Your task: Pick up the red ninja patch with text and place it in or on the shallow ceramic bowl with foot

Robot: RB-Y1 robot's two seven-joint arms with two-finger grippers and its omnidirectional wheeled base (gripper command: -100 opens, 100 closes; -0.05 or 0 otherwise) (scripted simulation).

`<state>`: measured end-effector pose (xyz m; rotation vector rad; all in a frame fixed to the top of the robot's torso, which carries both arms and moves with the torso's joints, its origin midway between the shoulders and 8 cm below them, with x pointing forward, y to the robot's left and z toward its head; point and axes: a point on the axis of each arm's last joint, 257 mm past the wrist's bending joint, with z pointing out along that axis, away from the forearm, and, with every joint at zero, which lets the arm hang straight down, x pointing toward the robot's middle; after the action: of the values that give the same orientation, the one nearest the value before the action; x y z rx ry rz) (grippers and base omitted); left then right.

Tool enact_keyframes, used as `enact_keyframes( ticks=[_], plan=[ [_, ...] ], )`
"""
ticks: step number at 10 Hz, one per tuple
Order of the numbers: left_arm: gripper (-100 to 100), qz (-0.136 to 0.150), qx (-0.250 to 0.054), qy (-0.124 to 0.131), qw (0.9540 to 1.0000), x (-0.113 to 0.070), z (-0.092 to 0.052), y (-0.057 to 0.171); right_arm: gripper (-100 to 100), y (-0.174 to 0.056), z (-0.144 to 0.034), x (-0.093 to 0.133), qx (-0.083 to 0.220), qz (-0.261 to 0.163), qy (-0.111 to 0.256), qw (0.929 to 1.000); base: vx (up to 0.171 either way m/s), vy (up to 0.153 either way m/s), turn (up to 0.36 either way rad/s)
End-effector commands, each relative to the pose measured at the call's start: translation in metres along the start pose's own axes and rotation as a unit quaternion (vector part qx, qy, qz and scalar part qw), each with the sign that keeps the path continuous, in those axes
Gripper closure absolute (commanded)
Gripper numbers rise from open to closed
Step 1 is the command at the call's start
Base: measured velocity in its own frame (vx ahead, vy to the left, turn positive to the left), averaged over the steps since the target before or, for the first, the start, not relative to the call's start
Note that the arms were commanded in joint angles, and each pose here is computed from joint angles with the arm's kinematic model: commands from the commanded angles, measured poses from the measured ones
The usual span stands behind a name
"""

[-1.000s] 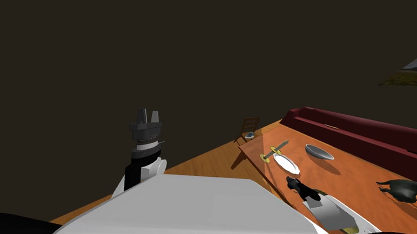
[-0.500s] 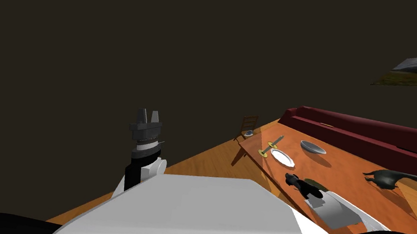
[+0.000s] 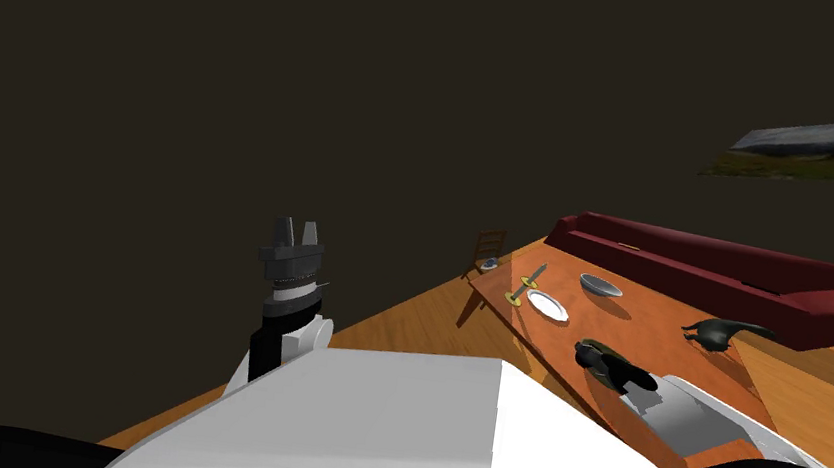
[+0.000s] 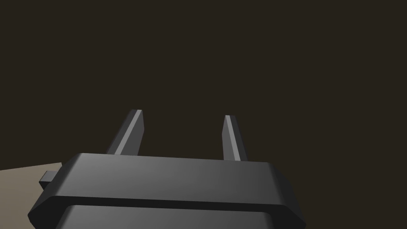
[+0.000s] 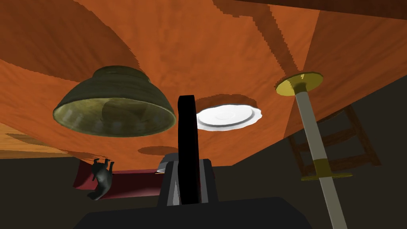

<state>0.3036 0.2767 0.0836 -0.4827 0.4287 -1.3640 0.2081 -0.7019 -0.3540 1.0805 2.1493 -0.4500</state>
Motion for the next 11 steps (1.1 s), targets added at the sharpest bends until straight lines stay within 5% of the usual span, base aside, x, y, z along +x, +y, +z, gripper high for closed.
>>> enact_keyframes(
  ticks=[1, 9, 10, 11],
  plan=[
    [0, 0.0, 0.0, 0.0, 1.0, 0.0, 0.0, 0.0, 100, -0.003, -0.006, -0.011, 0.008, 0.001, 0.001, 1.0, 0.051, -0.147, -0.104],
    [0, 0.0, 0.0, 0.0, 1.0, 0.0, 0.0, 0.0, 100, -0.002, -0.024, -0.041, 0.028, 0.005, 0.008, 0.9996, 0.069, -0.146, -0.099],
    [0, 0.0, 0.0, 0.0, 1.0, 0.0, 0.0, 0.0, -100, -0.003, -0.025, -0.042, 0.03, 0.005, 0.007, 0.9995, 0.006, -0.016, 0.008],
    [0, 0.0, 0.0, 0.0, 1.0, 0.0, 0.0, 0.0, -100, -0.003, -0.025, -0.042, 0.03, 0.004, 0.007, 0.9995, 0.003, -0.007, 0.0]
  ],
)
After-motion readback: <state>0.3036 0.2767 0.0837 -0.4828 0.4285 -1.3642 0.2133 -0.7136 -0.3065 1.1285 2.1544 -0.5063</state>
